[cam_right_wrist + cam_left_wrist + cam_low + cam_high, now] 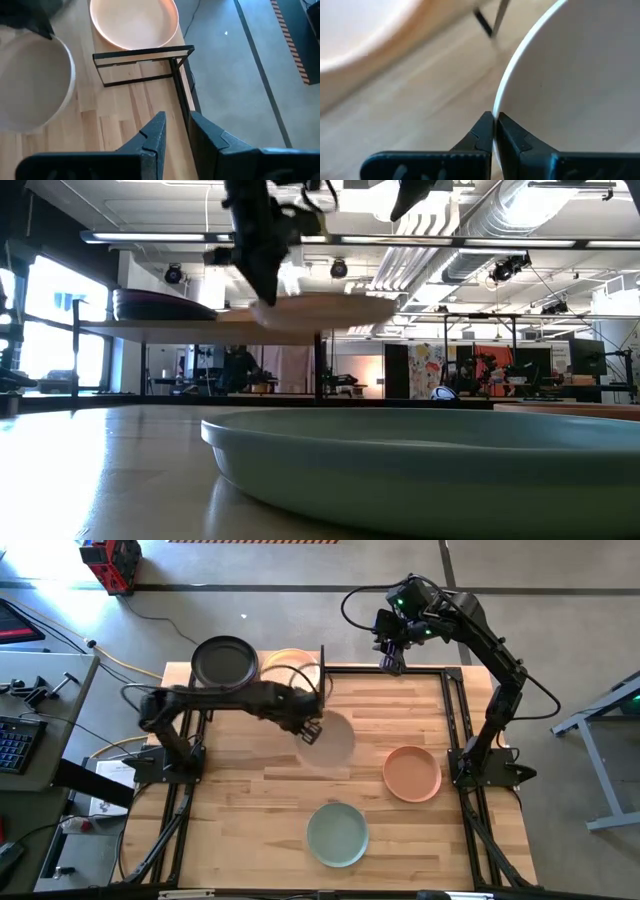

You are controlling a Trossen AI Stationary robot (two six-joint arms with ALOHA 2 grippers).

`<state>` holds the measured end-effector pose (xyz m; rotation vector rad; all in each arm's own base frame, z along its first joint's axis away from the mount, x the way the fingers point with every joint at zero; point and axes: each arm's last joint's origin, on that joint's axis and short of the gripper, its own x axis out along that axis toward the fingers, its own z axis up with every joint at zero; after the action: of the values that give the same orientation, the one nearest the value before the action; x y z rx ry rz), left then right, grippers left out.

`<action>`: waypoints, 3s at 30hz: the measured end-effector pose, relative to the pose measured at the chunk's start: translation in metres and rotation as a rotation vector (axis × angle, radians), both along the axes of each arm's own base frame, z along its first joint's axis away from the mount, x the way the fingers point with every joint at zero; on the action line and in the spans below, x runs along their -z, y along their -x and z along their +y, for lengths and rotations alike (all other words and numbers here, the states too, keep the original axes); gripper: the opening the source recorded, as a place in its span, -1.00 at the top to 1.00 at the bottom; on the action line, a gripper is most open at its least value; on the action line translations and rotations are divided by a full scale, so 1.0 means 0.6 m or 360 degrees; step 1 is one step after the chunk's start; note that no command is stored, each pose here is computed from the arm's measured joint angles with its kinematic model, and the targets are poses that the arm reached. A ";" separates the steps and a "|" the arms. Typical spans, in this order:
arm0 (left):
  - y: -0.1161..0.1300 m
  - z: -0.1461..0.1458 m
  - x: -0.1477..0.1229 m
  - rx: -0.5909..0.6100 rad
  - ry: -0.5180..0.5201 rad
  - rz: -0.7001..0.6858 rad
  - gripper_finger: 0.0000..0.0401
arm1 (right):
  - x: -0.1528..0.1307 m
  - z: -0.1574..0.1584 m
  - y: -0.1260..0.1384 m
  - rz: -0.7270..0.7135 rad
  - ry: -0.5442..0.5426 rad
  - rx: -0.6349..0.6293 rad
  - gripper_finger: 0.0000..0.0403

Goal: Place and stack plates onto a shelf
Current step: Stack the white plate on top of the white plate on the shelf

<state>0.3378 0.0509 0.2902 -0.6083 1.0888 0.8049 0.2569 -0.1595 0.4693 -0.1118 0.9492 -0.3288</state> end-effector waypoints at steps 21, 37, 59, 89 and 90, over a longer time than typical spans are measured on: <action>0.184 0.142 -0.157 -0.0595 -0.0180 -0.0501 1.00 | -0.002 -0.001 -0.002 -0.0035 -0.0006 0.0029 0.69; 0.253 0.249 -0.145 -0.0845 0.0037 -0.0571 1.00 | -0.002 -0.001 -0.002 -0.0035 -0.0007 0.0029 0.69; 0.217 0.280 -0.073 -0.0820 0.0231 -0.0226 1.00 | -0.002 -0.001 -0.002 -0.0038 -0.0017 0.0043 0.69; 0.202 0.294 -0.046 -0.0781 0.0288 -0.0152 0.96 | -0.001 -0.001 -0.002 -0.0037 -0.0018 0.0042 0.69; 0.202 0.295 -0.046 -0.0783 0.0288 -0.0153 0.96 | -0.001 -0.001 -0.002 -0.0037 -0.0018 0.0042 0.69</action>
<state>0.2163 0.2279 0.3178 -1.0829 0.9398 1.0925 0.2580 -0.1602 0.4701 -0.0849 0.9301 -0.3487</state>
